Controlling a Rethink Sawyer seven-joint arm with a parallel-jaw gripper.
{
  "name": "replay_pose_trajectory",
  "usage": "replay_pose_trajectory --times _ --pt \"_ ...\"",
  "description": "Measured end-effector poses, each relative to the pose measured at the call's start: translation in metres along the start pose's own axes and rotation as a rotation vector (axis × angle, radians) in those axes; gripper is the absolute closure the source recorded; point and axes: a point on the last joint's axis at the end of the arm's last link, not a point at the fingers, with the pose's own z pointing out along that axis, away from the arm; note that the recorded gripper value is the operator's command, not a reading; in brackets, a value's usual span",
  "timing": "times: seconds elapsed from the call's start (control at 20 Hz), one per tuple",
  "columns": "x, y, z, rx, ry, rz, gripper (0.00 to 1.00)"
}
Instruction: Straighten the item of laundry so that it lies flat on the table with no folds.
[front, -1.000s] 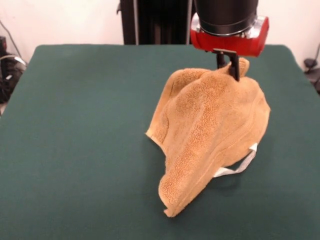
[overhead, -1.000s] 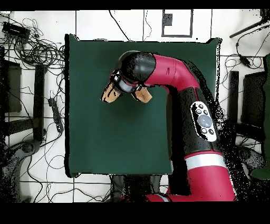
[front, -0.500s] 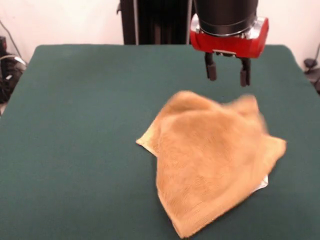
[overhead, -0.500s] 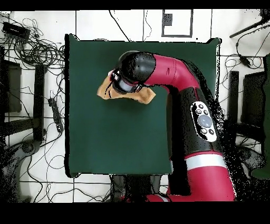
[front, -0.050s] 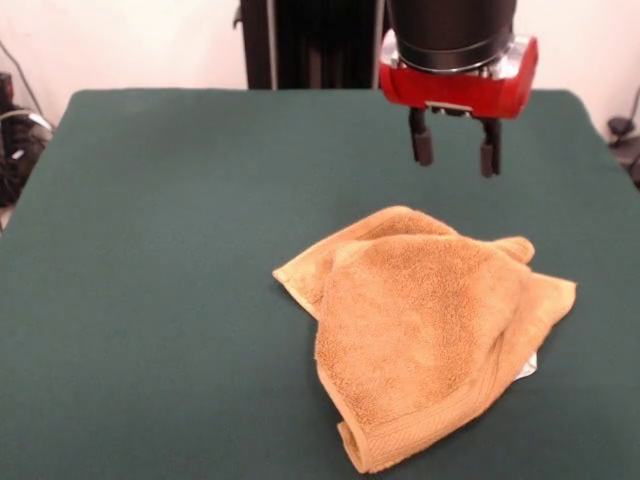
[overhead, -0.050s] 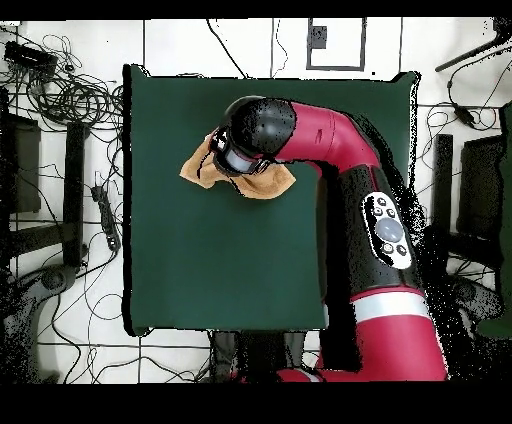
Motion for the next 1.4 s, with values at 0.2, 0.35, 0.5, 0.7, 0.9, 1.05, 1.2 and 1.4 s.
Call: replay_pose_trajectory --times 0.2,0.35,0.5,0.7,0.9,1.05,1.2,1.4 --pt "-0.001 -0.001 0.000 0.000 0.000 0.001 0.00" --pt "-0.001 -0.001 0.003 0.003 0.000 -0.001 0.00" --pt "-0.007 -0.004 0.015 0.025 -0.010 -0.014 0.00" --pt "-0.017 -0.016 0.037 0.050 -0.017 -0.021 0.00" --pt "-0.028 -0.037 0.060 0.056 -0.018 -0.011 0.00" --pt "-0.047 -0.078 0.087 0.036 -0.018 0.032 0.00" --pt "-0.059 -0.116 0.106 0.022 -0.006 0.077 0.00" --pt "-0.066 -0.150 0.120 0.024 0.013 0.108 0.00"
